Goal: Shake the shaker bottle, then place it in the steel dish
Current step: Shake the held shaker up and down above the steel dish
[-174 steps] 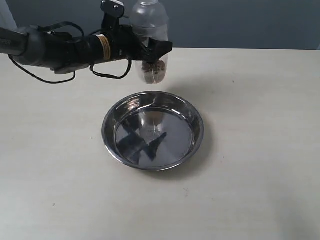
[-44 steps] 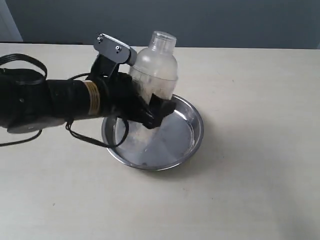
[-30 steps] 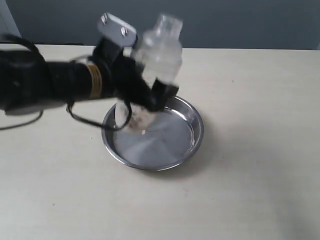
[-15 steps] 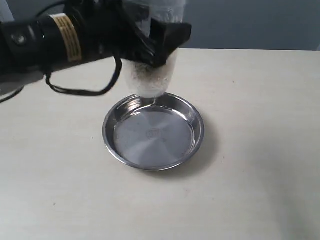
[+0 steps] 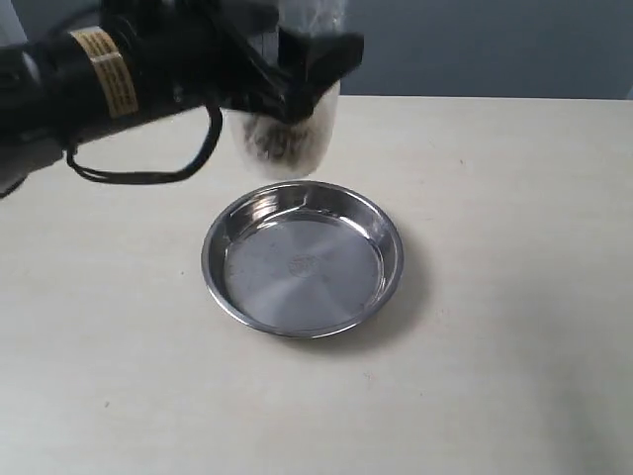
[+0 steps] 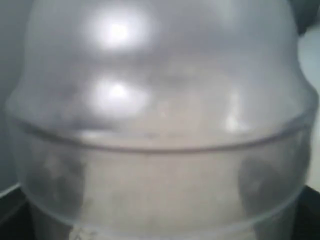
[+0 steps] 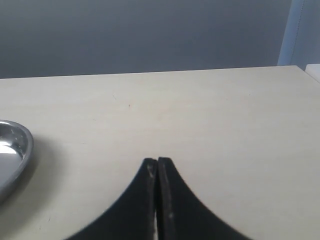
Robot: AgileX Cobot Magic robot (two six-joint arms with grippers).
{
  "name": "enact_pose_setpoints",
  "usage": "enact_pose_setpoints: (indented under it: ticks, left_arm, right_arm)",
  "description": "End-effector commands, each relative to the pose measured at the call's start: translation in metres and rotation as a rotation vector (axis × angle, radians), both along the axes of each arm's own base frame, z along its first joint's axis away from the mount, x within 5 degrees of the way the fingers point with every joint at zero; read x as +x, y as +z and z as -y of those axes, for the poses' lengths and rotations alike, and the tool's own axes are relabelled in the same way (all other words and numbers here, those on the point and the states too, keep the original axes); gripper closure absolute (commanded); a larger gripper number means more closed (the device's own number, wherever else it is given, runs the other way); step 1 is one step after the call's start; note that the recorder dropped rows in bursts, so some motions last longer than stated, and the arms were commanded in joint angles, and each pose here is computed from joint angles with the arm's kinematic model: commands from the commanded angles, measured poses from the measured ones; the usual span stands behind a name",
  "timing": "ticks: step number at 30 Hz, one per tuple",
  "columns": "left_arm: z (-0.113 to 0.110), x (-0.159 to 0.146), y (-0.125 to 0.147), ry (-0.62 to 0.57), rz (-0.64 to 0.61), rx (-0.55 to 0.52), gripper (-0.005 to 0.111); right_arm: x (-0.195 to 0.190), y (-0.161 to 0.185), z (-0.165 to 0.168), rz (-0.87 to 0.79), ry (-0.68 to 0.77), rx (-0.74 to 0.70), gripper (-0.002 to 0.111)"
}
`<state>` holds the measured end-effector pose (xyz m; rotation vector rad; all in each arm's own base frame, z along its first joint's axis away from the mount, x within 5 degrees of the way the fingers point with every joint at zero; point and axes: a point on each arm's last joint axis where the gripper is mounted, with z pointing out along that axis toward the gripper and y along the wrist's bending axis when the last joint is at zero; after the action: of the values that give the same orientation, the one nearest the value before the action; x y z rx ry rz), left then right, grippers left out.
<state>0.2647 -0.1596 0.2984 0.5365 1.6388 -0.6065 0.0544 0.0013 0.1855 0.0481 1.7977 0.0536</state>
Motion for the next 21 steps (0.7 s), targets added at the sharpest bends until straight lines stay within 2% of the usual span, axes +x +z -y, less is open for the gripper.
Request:
enact_pose_setpoints:
  ticks: [1,3,5,6,8,9,10,12,14,15,16,18,19,21]
  left_arm:
    - [0.004,0.000,-0.026,-0.054,-0.009,-0.010,0.106]
    - [0.007,-0.001,-0.018,-0.084,0.049,-0.047,0.106]
    - [0.006,0.002,-0.013,-0.058,0.055,-0.066,0.106]
    - [0.005,0.005,-0.018,-0.034,0.017,-0.066,0.106]
    - [0.008,0.006,-0.050,-0.030,-0.085,-0.014,0.106]
    - [0.011,0.008,-0.060,-0.041,-0.100,-0.035,0.106]
    - [0.015,0.009,-0.057,-0.065,-0.069,-0.074,0.106]
    - [0.018,0.012,-0.006,-0.124,0.127,-0.136,0.106]
    - [0.012,0.016,0.054,-0.038,0.261,-0.006,0.106]
    - [0.008,0.021,0.066,0.023,0.236,0.030,0.106]
    - [0.005,0.025,0.065,0.072,0.162,0.040,0.106]
    - [0.008,0.035,0.022,0.095,-0.014,0.062,0.106]
    - [0.012,0.037,-0.014,0.075,-0.110,0.066,0.106]
    - [0.020,0.033,-0.057,0.006,-0.192,0.034,0.106]
  right_arm:
    - [0.000,0.000,0.000,0.010,-0.001,-0.004,0.109]
    - [0.000,0.000,0.000,0.010,-0.001,-0.004,0.109]
    - [0.000,0.000,0.000,0.010,-0.001,-0.004,0.109]
    - [0.000,0.000,0.000,0.010,-0.003,-0.004,0.109]
    - [0.000,0.000,0.000,0.010,-0.003,-0.004,0.109]
    - [0.000,0.000,0.000,0.010,-0.003,-0.004,0.109]
    - [0.000,0.000,0.000,0.010,-0.003,-0.004,0.109]
    - [0.000,0.000,0.000,0.010,-0.003,-0.004,0.109]
    - [0.000,0.000,0.000,0.010,-0.003,-0.004,0.109]
    - [0.000,0.000,0.000,0.010,-0.003,-0.004,0.109]
    - [0.000,0.000,0.000,0.010,-0.003,-0.004,0.109]
    - [0.000,0.000,0.000,0.010,-0.003,-0.004,0.109]
    - [0.000,0.000,0.000,0.010,-0.003,-0.004,0.109]
    - [0.000,0.000,0.000,0.010,-0.003,-0.004,0.109]
